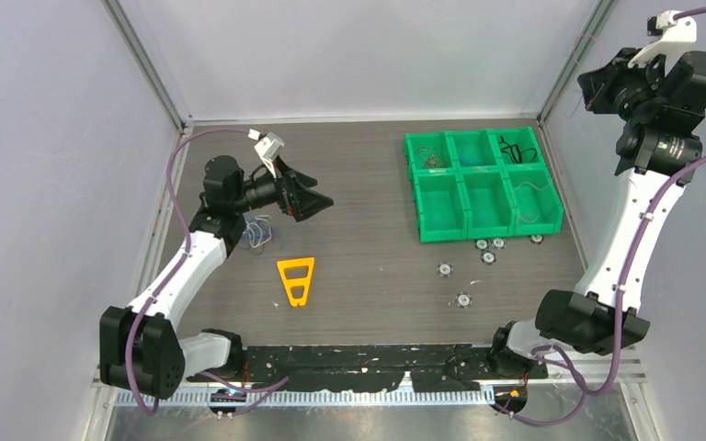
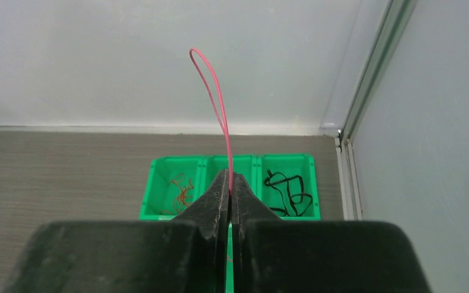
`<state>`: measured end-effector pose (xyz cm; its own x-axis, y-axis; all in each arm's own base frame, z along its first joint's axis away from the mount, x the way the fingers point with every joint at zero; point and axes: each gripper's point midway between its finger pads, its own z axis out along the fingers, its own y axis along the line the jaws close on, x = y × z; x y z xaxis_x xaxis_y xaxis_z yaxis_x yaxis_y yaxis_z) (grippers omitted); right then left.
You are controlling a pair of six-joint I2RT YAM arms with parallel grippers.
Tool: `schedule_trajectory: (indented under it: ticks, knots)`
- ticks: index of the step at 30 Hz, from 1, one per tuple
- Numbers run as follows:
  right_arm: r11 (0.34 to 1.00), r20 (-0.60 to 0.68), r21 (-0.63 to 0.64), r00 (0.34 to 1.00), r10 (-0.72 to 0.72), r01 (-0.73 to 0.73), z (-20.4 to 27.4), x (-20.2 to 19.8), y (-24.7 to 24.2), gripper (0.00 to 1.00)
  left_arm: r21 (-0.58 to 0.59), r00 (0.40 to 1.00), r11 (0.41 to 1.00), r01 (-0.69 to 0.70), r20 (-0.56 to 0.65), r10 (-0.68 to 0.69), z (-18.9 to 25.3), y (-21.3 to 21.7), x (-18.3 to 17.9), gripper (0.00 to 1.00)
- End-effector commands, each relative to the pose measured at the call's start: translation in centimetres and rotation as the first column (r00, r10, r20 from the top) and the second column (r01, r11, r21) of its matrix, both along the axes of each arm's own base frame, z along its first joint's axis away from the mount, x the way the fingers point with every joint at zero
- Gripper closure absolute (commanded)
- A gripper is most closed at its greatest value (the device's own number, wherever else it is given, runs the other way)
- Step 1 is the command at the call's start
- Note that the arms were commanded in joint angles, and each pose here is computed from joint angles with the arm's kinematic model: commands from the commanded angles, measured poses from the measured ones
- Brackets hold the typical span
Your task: Untangle the cables
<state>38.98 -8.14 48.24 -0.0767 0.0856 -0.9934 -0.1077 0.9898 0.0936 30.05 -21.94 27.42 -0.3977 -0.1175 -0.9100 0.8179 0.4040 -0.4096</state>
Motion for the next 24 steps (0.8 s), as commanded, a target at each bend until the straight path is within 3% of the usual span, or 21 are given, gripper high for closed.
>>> schedule_trajectory:
  ticks: [1,15,24]
  knots:
    - [0.995,0.038,-0.101,0.999,-0.019,0.022,0.2,0.8,-1.8,0.95,0.011,0.999,1.0,0.006,0.043,-0.006,0.8,-0.1,0.2,0.0]
    - [0.973,0.022,-0.211,0.996,-0.092,0.095,-3.0,5.2,-6.8,0.94,0.034,1.0,0.999,-0.006,0.031,0.005,0.0,-0.1,1.3,0.0]
    - [0.932,-0.037,-0.321,0.981,-0.189,0.168,-6.4,4.3,-10.2,0.95,0.033,1.0,0.999,-0.023,0.006,0.023,-0.6,0.0,1.4,0.0]
